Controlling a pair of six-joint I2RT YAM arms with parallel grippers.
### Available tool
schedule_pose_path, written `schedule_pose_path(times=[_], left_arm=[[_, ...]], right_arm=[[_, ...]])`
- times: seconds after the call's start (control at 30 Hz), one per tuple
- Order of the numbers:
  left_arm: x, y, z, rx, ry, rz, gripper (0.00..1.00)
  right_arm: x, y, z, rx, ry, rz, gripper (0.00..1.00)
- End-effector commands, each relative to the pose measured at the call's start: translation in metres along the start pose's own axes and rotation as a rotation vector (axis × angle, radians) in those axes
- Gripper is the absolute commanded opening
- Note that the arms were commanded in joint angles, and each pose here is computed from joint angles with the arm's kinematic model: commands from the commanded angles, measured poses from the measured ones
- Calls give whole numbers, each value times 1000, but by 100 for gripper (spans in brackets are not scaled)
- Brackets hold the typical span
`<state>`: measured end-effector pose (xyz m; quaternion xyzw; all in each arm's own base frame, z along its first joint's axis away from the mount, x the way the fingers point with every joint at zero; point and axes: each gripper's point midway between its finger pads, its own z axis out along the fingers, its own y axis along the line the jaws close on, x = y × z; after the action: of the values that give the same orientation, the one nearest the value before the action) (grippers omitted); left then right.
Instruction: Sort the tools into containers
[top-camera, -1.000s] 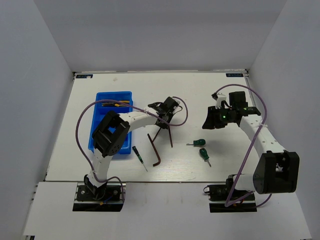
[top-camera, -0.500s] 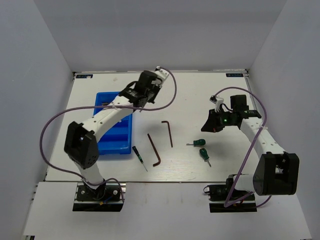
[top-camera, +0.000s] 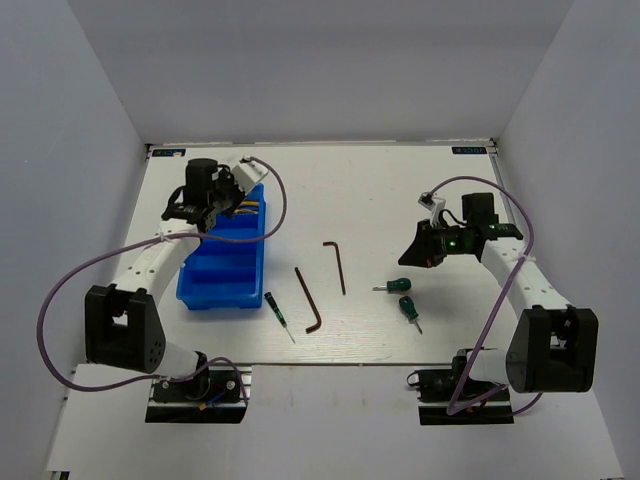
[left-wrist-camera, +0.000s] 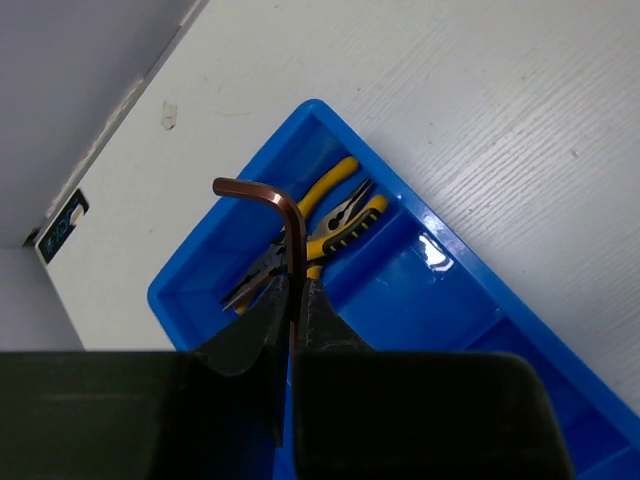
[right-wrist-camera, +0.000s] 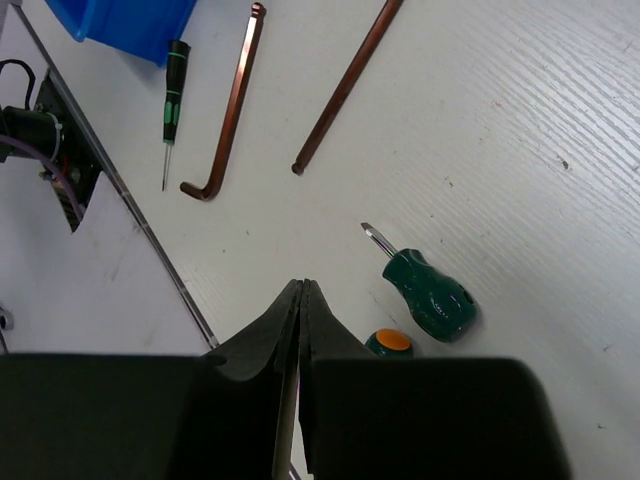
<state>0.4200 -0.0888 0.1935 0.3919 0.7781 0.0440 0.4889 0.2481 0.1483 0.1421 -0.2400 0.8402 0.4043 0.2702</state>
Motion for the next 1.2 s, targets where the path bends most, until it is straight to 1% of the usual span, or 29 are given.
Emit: schedule_pose_path(times=[0.0, 0.07, 0.1, 0.27, 0.37, 0.4, 0.43, 0.6, 0.63, 0.7, 0.73, 0.77, 0.8, 0.9, 0.93, 1.0, 1.03, 1.1, 1.13, 1.17], left_arm=[[-4, -13, 8, 127, -148, 109, 0], [4, -16, 16, 148, -163, 125, 0], [10, -21, 19, 183, -175, 154, 0], [14, -19, 31, 172, -221, 251, 0], [22, -19, 38, 183, -212, 301, 0], [24, -10, 39, 166, -198, 307, 0], [23, -9, 39, 164, -199, 325, 0], [35, -12, 48, 183, -185, 327, 0], [42, -11, 51, 188, -171, 316, 0], [52, -21, 54, 217, -159, 304, 0], [56, -22, 51, 214, -164, 289, 0], [54, -20, 49, 203, -173, 295, 2], [50, -17, 50, 189, -184, 293, 10], [53, -17, 43, 181, -181, 280, 17], [52, -14, 44, 167, -180, 284, 23], [55, -12, 41, 156, -179, 262, 32], [54, -12, 39, 148, -185, 266, 43], [53, -8, 36, 137, -185, 226, 46], [47, -8, 32, 137, -204, 220, 49], [31, 1, 25, 115, -236, 221, 54]], right_arm=[[-9, 11, -4, -45, -43, -41, 5], [-10, 14, -4, -64, -50, -42, 6], [-10, 14, -5, -64, -55, -37, 6], [-12, 18, -7, -77, -64, -45, 6], [-12, 20, -8, -86, -68, -44, 6], [-12, 19, -8, -86, -67, -41, 6], [-11, 19, -7, -90, -65, -39, 8], [-11, 19, -7, -95, -64, -31, 8], [-10, 19, -7, -94, -61, -26, 8], [-10, 18, -6, -94, -62, -27, 11], [-11, 17, -7, -92, -65, -30, 15], [-10, 17, -7, -90, -65, -26, 17], [-9, 17, -7, -92, -62, -23, 20], [-9, 17, -7, -91, -63, -24, 27], [-9, 16, -7, -88, -62, -21, 29], [-10, 16, -7, -89, -62, -21, 31], [-9, 15, -8, -86, -64, -17, 31], [-9, 15, -8, -85, -66, -19, 31], [-10, 15, -9, -85, -68, -18, 31], [-10, 15, -9, -82, -70, -20, 32]])
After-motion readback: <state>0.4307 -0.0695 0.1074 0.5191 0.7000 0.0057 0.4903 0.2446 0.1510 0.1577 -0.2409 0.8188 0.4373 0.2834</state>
